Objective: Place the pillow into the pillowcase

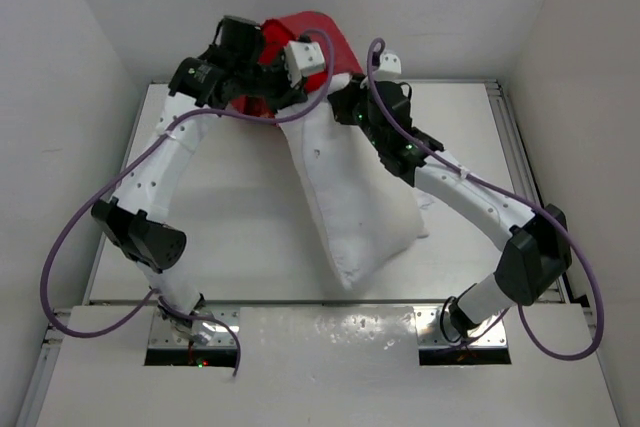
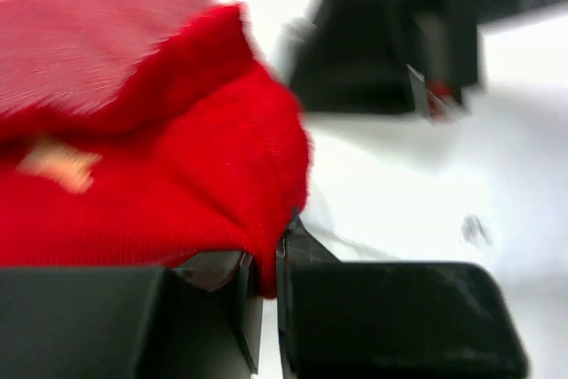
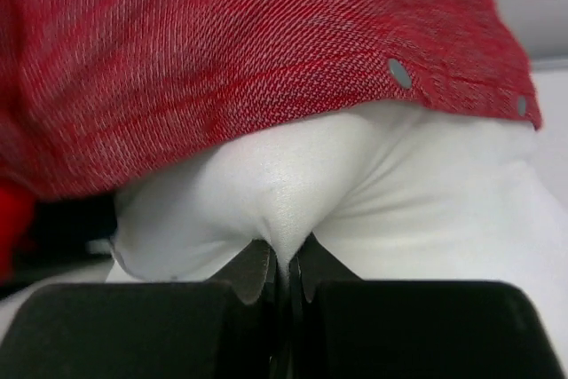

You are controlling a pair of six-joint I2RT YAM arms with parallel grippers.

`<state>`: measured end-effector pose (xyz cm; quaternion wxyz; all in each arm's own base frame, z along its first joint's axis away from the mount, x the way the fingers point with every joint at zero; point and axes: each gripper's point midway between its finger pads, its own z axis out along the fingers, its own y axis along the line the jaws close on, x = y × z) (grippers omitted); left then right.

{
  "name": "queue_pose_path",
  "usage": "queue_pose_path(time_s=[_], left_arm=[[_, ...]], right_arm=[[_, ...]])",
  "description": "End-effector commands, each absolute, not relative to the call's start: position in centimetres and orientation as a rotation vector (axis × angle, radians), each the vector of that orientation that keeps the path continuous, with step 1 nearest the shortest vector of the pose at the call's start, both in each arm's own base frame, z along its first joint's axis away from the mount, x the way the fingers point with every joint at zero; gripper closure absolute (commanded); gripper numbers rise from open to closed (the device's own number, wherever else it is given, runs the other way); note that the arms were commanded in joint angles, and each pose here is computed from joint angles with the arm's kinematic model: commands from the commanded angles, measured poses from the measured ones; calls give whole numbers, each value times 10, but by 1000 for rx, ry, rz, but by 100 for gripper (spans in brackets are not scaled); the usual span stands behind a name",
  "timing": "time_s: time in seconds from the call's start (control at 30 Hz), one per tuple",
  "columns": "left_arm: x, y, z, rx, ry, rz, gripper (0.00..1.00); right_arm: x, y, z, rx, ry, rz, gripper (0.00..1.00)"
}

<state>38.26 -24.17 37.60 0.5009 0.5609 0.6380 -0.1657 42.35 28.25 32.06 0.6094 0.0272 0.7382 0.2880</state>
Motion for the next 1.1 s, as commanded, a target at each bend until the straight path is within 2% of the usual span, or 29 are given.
queue_pose_path(time_s=[0.0, 0.07, 0.2, 0.33, 0.4, 0.5, 0.53, 0.57, 0.6, 0.63, 0.67, 0.7, 0.77, 0.87, 0.9, 0.93, 0.97, 1.0, 1.03, 1.07], left_arm=[[319, -266, 319, 1572, 1602, -669, 100], [312, -261, 303, 1598, 1622, -703, 100], [268, -246, 253, 1714, 1645, -876, 100], [249, -243, 225, 1782, 1581, -931, 100], [250, -244, 223, 1767, 1568, -947, 100], [258, -237, 228, 1705, 1605, -941, 61], [258, -233, 229, 1700, 1611, -941, 55], [262, -231, 238, 1696, 1588, -924, 41], [262, -221, 242, 1688, 1596, -920, 37], [262, -217, 249, 1685, 1586, -917, 26], [266, -215, 264, 1674, 1548, -902, 2], [264, -211, 271, 1668, 1550, -910, 0], [279, -204, 288, 1604, 1566, -879, 0], [303, -202, 304, 1529, 1538, -865, 0], [313, -201, 306, 1408, 1639, -907, 0], [349, -202, 312, 1327, 1633, -805, 0], [361, -205, 303, 1169, 1777, -838, 0], [377, -205, 299, 1112, 1819, -764, 0], [413, -194, 285, 1024, 1894, -557, 4], [416, -208, 278, 1031, 1915, -512, 7]], right_arm=[[429, 256, 428, 273, 1322, 792, 100], [432, 247, 424, 303, 1320, 779, 100], [435, 244, 409, 310, 1355, 768, 100], [438, 262, 371, 291, 1462, 800, 100], [434, 278, 333, 260, 1553, 796, 100], [418, 297, 277, 179, 1694, 800, 100], [412, 300, 264, 149, 1731, 801, 100], [403, 303, 244, 110, 1781, 799, 100], [396, 305, 233, 69, 1814, 800, 100], [386, 311, 226, -22, 1838, 823, 100], [380, 309, 215, -67, 1864, 810, 82], [372, 308, 214, -116, 1874, 802, 64], [365, 304, 212, -245, 1877, 759, 18], [361, 285, 214, -303, 1915, 699, 6], [362, 279, 224, -298, 1901, 702, 6], [369, 267, 233, -277, 1890, 699, 7], [371, 260, 234, -263, 1906, 689, 28], [375, 250, 240, -236, 1906, 678, 51], [388, 234, 252, -187, 1898, 651, 72], [390, 222, 245, -157, 1954, 614, 96]])
